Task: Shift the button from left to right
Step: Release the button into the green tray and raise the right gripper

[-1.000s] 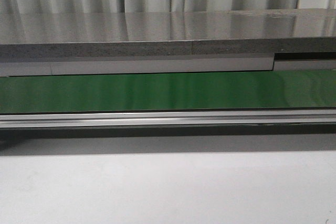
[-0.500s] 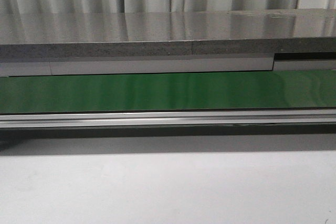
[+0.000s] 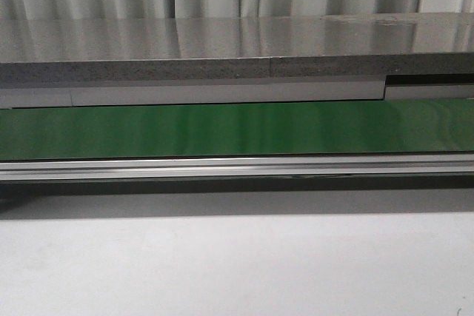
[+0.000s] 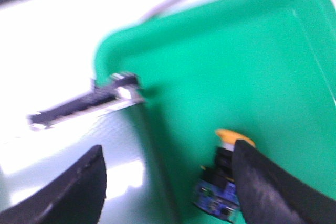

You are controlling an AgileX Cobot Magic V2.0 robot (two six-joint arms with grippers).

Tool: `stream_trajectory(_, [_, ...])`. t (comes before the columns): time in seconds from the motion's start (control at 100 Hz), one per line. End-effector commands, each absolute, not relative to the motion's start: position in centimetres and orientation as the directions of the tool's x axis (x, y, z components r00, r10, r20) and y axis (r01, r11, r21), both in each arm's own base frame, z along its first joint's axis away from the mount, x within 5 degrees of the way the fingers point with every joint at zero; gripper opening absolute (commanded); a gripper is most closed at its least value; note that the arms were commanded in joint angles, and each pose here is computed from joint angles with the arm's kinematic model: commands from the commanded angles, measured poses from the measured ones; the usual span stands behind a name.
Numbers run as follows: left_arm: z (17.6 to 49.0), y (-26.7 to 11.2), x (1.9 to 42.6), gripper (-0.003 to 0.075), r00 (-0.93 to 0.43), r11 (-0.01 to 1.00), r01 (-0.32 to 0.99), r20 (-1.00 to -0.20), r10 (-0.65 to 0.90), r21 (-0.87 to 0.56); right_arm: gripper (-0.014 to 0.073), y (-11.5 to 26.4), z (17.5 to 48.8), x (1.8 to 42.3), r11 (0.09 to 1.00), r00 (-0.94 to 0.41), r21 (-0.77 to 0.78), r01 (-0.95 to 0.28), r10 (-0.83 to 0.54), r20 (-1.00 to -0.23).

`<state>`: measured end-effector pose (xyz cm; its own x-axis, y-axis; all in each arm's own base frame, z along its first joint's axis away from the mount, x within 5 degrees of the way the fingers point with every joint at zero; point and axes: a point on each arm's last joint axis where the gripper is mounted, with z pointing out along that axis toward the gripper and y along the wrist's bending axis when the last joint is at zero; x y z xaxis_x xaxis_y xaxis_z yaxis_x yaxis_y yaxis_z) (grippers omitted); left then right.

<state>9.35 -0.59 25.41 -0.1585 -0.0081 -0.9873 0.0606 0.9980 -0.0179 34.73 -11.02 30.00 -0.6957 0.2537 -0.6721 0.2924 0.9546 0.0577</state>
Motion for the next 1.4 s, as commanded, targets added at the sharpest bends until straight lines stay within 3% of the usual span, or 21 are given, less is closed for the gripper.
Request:
stream_trajectory(0.0, [27.1,-0.7,9.5,-0.0020,-0.052,0.997,0.071,-0.998,-0.028,-0.032,0.0511,-9.2,34.9,33.5,0.965,-0.561,0.064,0.253,0.200,-0.803])
stream_trajectory(0.2, [27.1,-0.7,9.5,-0.0020,-0.052,0.997,0.071,-0.998,-0.028,-0.032,0.0511,-4.3,37.4,29.2,0.990,-0.425,0.051,0.134,0.104,-0.899])
stream_trajectory(0.43, [27.1,-0.7,9.5,-0.0020,-0.052,0.997,0.071,-0.998,-0.028,-0.032,0.0511,-1.0,36.0,22.3,0.998,-0.249,0.046,0.045,0.055,-0.967])
stream_trajectory(0.57, [27.1,-0.7,9.5,-0.0020,-0.052,0.997,0.071,-0.998,-0.028,-0.032,0.0511,-0.2,34.3,18.0,0.999,-0.111,0.044,0.015,0.045,-0.993])
stream_trajectory(0.79, [27.1,-0.7,9.5,-0.0020,-0.052,0.997,0.071,-0.998,-0.028,-0.032,0.0511,0.0,31.1,12.9,0.999,-0.065,0.044,0.000,0.044,-0.997])
stream_trajectory(1.06, [27.1,-0.7,9.5,-0.0020,-0.052,0.997,0.071,-0.998,-0.028,-0.032,0.0498,0.0,31.0,10.1,0.999,0.027,0.044,-0.005,0.044,-0.999])
stream_trajectory(1.18, [27.1,-0.7,9.5,-0.0020,-0.052,0.997,0.071,-0.998,-0.028,-0.032,0.0369,0.0,30.9,10.1,0.999,0.020,0.044,-0.005,0.044,-0.999])
stream_trajectory(1.39, [27.1,-0.7,9.5,-0.0020,-0.052,0.997,0.071,-0.998,-0.028,-0.032,-0.0034,0.0,30.9,10.1,0.999,0.020,0.044,-0.005,0.044,-0.999])
